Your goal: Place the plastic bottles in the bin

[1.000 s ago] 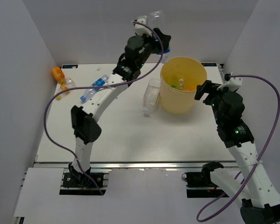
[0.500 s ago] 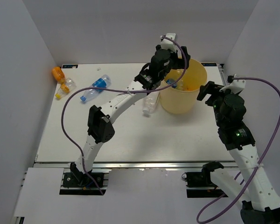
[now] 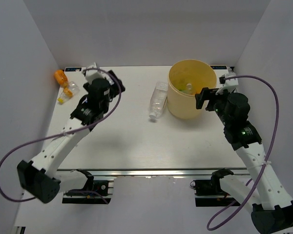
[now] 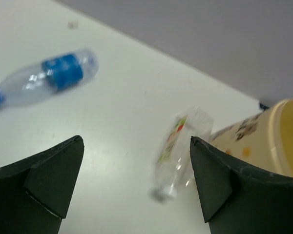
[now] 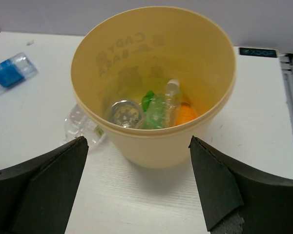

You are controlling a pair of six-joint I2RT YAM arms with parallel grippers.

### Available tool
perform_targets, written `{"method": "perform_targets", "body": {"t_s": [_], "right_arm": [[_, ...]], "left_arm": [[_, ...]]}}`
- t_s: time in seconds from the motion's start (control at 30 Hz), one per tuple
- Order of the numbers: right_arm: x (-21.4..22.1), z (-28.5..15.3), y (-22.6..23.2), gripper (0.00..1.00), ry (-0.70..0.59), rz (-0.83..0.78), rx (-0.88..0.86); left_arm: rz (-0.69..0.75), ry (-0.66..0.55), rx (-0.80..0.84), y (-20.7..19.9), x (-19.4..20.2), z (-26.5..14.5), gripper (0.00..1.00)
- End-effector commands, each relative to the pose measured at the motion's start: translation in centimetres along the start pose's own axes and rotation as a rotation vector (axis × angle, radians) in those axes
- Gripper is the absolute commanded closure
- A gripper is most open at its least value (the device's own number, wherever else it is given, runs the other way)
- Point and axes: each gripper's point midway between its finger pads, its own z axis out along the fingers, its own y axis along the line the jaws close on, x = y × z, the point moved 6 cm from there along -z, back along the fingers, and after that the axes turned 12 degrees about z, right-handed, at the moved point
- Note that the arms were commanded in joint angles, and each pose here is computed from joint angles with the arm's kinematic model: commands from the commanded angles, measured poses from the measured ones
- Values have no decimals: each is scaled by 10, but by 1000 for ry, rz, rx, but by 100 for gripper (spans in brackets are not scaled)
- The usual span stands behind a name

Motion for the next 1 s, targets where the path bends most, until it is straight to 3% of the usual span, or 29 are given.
{"method": "perform_targets", "body": {"t_s": [0.0, 0.27, 0.47, 0.6, 0.73, 0.83, 0.97], "right_arm": [[-13, 5, 19, 11, 1, -34, -138], [10, 13, 60, 11, 189, -18, -315], [59, 16, 125, 11, 358, -192, -470], [104, 47, 145, 11, 470, -119, -304], [131, 79, 161, 11, 388, 119, -67], [149, 105, 161, 11, 333, 160, 64], [181, 132, 165, 11, 366, 189, 178]], "left_arm": [[-54, 101, -61, 27, 46, -27, 2], [-67, 110, -129, 52, 46, -53, 2], [-50, 110, -124, 52, 41, -55, 2], [-45, 106, -131, 56, 44, -58, 2], [-36, 115, -139, 60, 49, -59, 2], [-24, 134, -137, 62, 52, -62, 2], [-9, 125, -176, 73, 54, -68, 2]]}}
